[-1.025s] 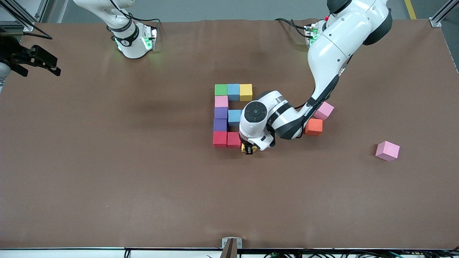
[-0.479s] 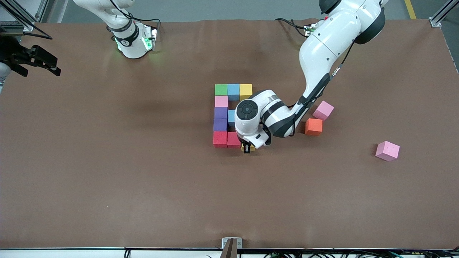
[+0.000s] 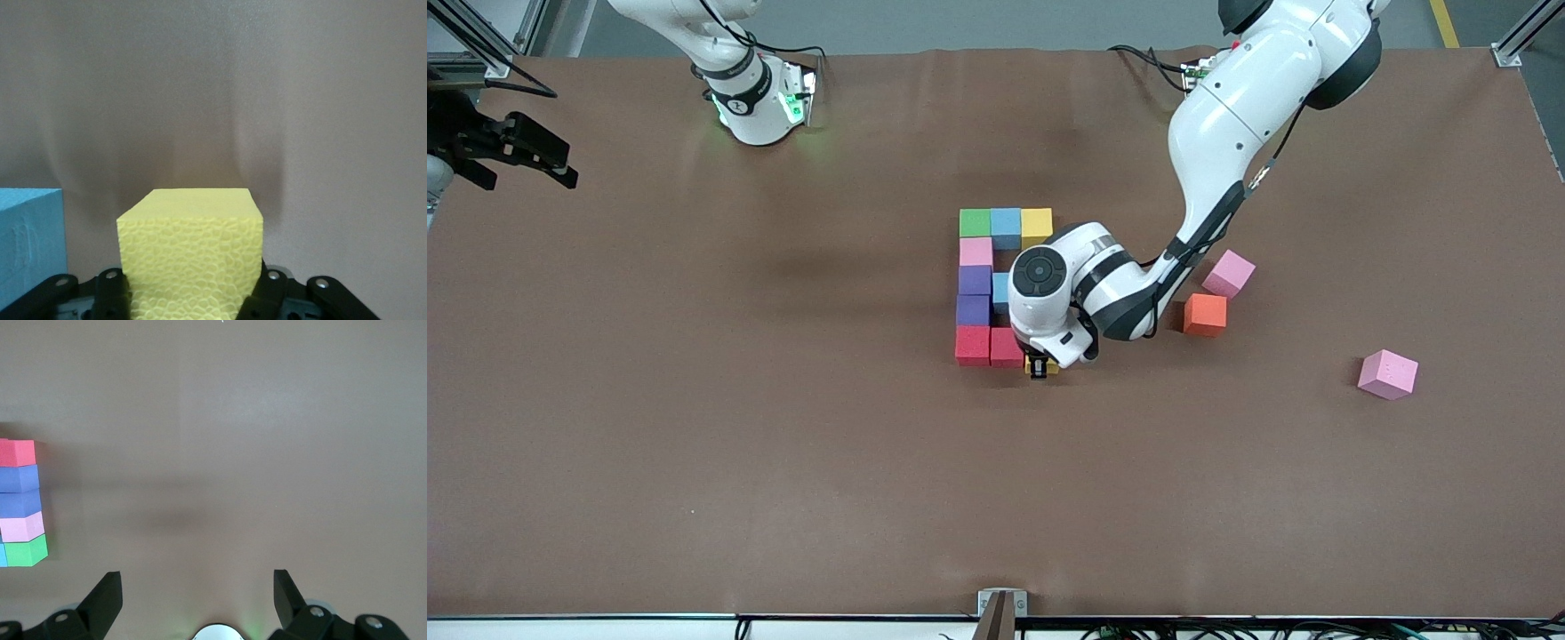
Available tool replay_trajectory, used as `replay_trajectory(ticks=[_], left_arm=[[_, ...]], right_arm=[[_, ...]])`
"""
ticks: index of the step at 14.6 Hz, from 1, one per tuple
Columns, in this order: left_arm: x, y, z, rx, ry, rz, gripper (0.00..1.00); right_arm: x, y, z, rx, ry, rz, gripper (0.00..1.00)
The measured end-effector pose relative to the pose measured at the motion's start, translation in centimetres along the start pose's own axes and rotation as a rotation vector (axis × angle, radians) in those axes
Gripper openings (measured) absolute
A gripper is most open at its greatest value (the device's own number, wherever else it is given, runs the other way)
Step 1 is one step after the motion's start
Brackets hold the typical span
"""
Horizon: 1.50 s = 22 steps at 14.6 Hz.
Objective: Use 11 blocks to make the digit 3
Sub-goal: 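Set the yellow block beside the red block and open the left gripper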
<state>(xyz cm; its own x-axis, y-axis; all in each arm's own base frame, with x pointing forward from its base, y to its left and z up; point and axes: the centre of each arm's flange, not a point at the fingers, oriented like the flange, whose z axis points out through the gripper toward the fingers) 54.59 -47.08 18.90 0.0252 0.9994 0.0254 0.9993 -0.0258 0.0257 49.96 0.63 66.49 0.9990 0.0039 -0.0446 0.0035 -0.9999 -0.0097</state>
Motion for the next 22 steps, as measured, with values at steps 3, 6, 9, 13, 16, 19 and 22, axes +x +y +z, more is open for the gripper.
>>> replay_trajectory(ticks=[3,6,9,13,16,19,22], left_arm=[[-0.2,-0.1,-0.1,-0.001,-0.002,0.002,0.57],[-0.3,0.0,-0.2,0.001,-0.008,-0.003,0.57],[-0.3,-0.1,-0.1,0.003,-0.008,-0.003,0.57],[-0.4,-0.2,0.1,0.005,-0.007,0.000,0.71],[-1.0,-0.8,0.1,0.006,-0.007,0.012,0.99],[-0.9,-0.2,-0.4,-0.005,-0.011,0.006,1.00],[-0.6,0.6,-2.1,-0.022,-0.007,0.002,1.00]], right_arm=[[0.0,0.0,0.0,0.000,0.000,0.000,1.00],[0.0,0.0,0.0,0.000,0.000,0.000,1.00],[0.0,0.0,0.0,0.000,0.000,0.000,1.00],[0.0,0.0,0.0,0.000,0.000,0.000,1.00],[0.0,0.0,0.0,0.000,0.000,0.000,1.00],[0.0,0.0,0.0,0.000,0.000,0.000,1.00],[0.0,0.0,0.0,0.000,0.000,0.000,1.00]])
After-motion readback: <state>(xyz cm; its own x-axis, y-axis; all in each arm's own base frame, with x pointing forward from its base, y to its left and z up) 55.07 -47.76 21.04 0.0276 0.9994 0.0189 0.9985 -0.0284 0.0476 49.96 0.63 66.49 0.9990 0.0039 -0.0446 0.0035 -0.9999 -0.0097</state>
